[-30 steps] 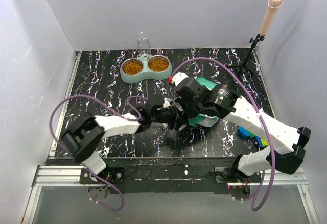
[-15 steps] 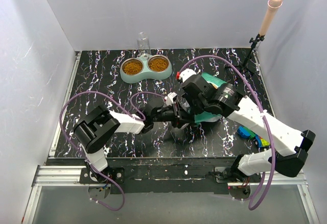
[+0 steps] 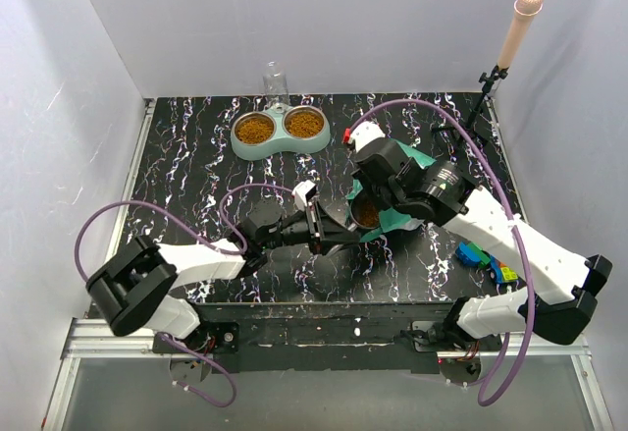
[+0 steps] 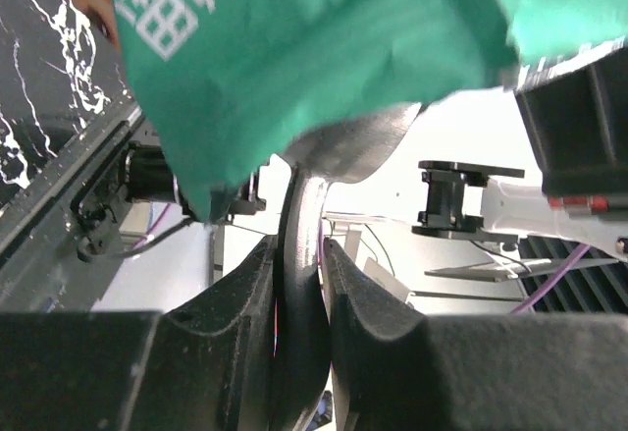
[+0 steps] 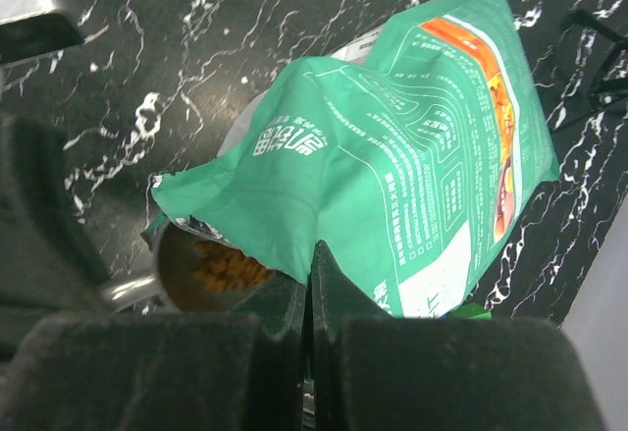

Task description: Serve the pet food

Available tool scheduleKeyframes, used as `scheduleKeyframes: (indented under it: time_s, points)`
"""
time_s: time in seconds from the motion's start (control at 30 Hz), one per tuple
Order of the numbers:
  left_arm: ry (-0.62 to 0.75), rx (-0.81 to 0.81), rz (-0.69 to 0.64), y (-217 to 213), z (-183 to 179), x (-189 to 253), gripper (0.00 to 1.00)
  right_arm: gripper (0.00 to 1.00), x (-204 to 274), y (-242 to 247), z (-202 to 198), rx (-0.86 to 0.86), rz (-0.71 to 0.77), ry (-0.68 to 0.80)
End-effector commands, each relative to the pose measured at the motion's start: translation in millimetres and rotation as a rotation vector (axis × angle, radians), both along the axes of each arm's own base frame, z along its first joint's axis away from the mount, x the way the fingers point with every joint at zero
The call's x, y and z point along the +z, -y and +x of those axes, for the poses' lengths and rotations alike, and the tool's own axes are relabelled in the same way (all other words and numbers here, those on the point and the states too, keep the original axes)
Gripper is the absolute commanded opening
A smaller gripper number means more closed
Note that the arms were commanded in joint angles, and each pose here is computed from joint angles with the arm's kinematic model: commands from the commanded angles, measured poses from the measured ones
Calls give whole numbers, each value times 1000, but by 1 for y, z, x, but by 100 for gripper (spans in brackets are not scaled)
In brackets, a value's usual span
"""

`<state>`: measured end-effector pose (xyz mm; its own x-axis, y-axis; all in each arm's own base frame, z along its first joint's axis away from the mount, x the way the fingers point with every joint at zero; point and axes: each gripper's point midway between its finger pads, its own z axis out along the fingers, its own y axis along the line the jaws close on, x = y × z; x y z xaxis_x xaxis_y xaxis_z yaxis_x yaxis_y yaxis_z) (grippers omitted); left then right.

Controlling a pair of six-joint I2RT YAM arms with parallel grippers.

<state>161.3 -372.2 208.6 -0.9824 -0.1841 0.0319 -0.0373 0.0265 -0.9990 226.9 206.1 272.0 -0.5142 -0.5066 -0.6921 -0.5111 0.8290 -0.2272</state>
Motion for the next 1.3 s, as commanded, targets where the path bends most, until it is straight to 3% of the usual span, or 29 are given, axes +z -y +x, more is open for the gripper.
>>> scheduleKeyframes:
  time_s: [0.0, 0.57, 0.63, 0.73, 0.8, 1.03, 1.17, 1.27]
  points:
    - [68, 50, -70, -16, 0, 38, 0, 1, 57, 13, 23, -112, 132, 167]
    - [-60, 137, -166, -43, -6, 41, 0, 1, 65, 11, 22, -94, 178, 154]
    - [-105, 140, -100, -40, -5, 29, 0, 1, 67, 11, 22, -88, 170, 161]
    - [-300, 180, 153, -40, -1, -18, 0, 1, 67, 11, 22, -81, 158, 155]
    - [-376, 200, 245, -40, 2, -30, 0, 1, 65, 5, 18, -59, 174, 135]
    - [-635, 222, 264, -21, 16, -17, 0, 1, 66, -33, -9, 76, 223, 94]
    - [-652, 294, 344, -13, 35, -26, 0, 1, 70, -47, -19, 112, 281, 53]
    - [-567, 343, 376, 2, 63, -59, 0, 1, 73, -51, -23, 126, 310, 38]
